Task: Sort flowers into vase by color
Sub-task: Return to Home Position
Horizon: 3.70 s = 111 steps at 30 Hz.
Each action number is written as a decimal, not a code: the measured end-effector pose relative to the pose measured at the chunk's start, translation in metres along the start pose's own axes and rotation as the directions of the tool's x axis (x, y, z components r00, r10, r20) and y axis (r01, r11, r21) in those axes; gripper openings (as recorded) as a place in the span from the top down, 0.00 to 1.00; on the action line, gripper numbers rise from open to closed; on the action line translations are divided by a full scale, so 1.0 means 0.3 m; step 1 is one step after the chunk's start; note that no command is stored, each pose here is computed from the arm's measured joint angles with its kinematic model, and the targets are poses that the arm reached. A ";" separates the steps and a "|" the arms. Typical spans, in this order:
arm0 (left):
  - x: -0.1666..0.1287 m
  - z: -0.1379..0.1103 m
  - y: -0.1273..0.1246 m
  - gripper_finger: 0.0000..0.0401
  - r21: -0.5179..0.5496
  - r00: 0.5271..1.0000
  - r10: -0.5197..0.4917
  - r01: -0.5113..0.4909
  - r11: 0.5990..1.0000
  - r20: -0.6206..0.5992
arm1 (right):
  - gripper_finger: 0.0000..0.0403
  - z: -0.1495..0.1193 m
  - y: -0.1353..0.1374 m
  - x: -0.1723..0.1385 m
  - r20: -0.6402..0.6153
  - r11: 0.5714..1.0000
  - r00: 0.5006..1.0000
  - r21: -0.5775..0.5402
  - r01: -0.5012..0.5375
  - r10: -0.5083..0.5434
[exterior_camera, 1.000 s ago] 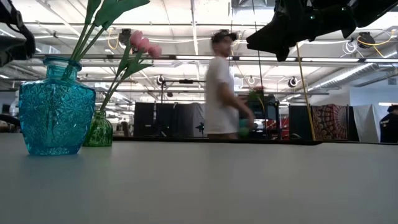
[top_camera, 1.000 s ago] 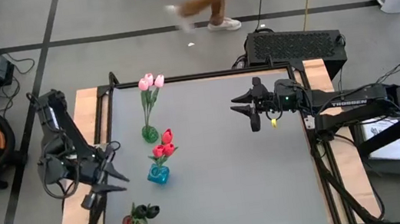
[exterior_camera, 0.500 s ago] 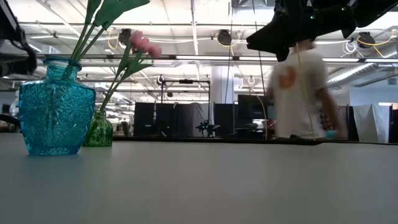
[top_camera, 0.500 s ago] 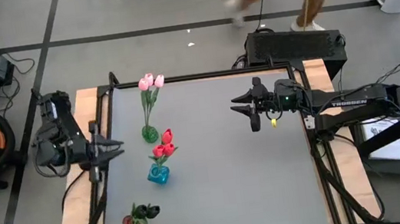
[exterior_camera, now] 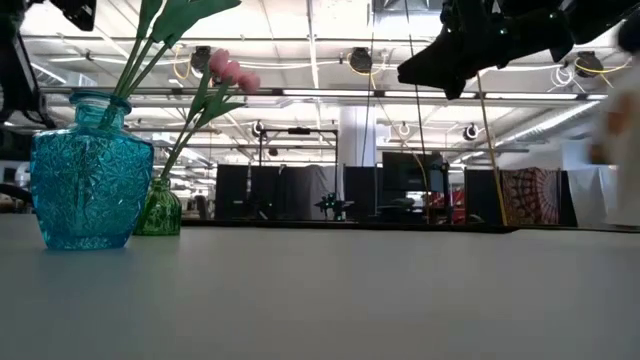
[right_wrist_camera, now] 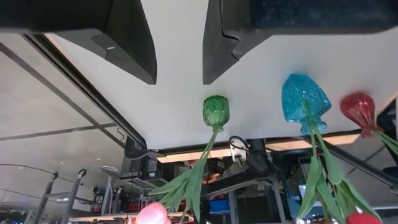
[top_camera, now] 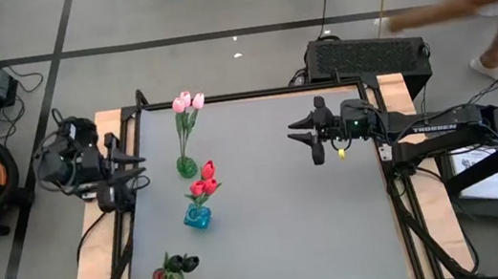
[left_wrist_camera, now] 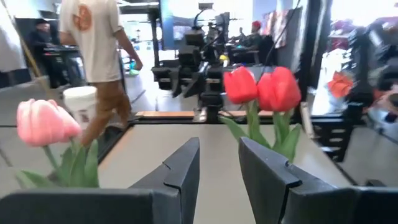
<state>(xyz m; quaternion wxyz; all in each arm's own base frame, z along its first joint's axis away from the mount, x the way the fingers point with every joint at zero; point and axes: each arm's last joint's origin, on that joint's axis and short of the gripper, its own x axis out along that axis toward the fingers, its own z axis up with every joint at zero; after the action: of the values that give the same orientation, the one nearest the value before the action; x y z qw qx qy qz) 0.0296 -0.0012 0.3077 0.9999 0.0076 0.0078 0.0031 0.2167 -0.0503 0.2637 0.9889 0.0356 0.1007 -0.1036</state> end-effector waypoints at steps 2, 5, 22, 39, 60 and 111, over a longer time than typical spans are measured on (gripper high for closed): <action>-0.004 -0.002 0.006 0.70 -0.008 1.000 -0.031 0.031 0.999 0.003 | 0.70 -0.001 0.000 0.000 -0.003 1.000 1.000 -0.009 0.000 0.000; -0.008 -0.010 0.010 0.70 0.003 0.997 -0.083 0.083 0.997 -0.003 | 0.70 -0.001 0.000 0.000 -0.004 1.000 1.000 -0.031 0.000 0.000; -0.007 -0.022 -0.014 0.70 -0.020 0.972 -0.235 0.236 0.972 0.011 | 0.70 -0.161 -0.015 -0.011 0.019 0.999 1.000 0.036 0.009 -0.010; 0.043 -0.092 -0.140 0.70 -0.089 0.935 -0.346 0.353 0.931 0.081 | 0.70 -0.315 -0.018 -0.064 0.107 0.992 0.994 0.125 -0.012 -0.001; 0.083 -0.306 -0.230 0.70 -0.168 0.925 -0.380 0.375 0.912 0.003 | 0.70 -0.326 -0.019 -0.063 0.071 0.992 0.997 0.126 -0.001 -0.008; 0.094 -0.449 -0.240 0.70 -0.116 0.946 -0.295 0.281 0.953 -0.136 | 0.70 -0.535 -0.036 -0.130 -0.206 0.942 0.971 0.285 0.179 -0.123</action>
<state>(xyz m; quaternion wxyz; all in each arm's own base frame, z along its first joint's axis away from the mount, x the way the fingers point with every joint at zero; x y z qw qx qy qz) 0.0562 -0.0710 0.1716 0.9853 -0.0414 0.0849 -0.1422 0.1464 -0.0384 0.1145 0.9472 0.1875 0.1777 -0.1898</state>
